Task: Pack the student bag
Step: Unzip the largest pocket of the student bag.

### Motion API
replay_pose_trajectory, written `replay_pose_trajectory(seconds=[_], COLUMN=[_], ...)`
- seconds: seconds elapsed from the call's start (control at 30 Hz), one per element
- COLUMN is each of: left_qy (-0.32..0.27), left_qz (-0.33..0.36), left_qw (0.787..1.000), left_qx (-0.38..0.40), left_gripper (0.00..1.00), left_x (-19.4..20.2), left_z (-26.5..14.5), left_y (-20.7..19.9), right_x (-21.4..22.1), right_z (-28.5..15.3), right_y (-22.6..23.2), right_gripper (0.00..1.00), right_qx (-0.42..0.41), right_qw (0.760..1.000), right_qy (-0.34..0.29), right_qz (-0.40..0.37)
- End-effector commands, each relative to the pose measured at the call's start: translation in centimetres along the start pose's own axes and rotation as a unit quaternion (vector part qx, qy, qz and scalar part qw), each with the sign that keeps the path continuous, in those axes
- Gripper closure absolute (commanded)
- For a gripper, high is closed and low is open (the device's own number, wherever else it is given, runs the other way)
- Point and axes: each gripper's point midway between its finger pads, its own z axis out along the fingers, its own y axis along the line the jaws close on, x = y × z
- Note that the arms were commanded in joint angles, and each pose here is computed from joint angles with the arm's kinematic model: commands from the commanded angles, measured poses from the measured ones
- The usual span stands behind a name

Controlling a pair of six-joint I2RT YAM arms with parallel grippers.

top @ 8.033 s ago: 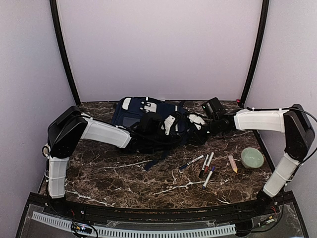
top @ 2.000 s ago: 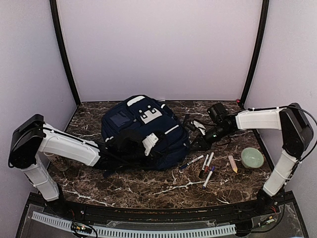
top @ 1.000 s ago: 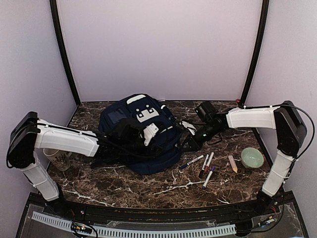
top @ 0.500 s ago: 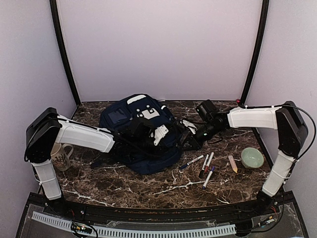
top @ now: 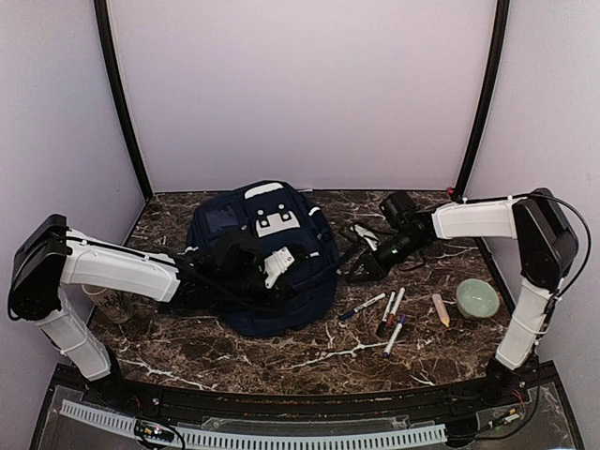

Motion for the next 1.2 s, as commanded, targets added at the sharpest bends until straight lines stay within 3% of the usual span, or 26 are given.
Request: replay_pose_trajectory(seconds=[0.0,0.37,0.83,1.17], left_qy=[0.023,0.026,0.028,0.031], left_qz=[0.004,0.024,0.022,0.027], left_qw=[1.000,0.999,0.999,0.999], left_qx=[0.008,-0.003,0.000,0.000], left_gripper=[0.98,0.98,0.98,0.98], left_x=[1.7,3.4,4.4,4.7], left_z=[-2.5,-4.4,-3.6,-3.4], left_y=[-1.1,-1.5,-1.7,-1.8], right_x=[-0.5,-3.4,-5.6,-7.0], right_z=[-0.6,0.7,0.6,1.4], right_y=[-4.6,-9.2,-13.4,-15.7], right_gripper=[1.00,1.00,1.00,1.00], right_qx=[0.073,0.127,0.197,0.203], right_qw=[0.997,0.991,0.977,0.974], right_qy=[0.008,0.002,-0.025,-0.027], right_qz=[0.017,0.038,0.081,0.096])
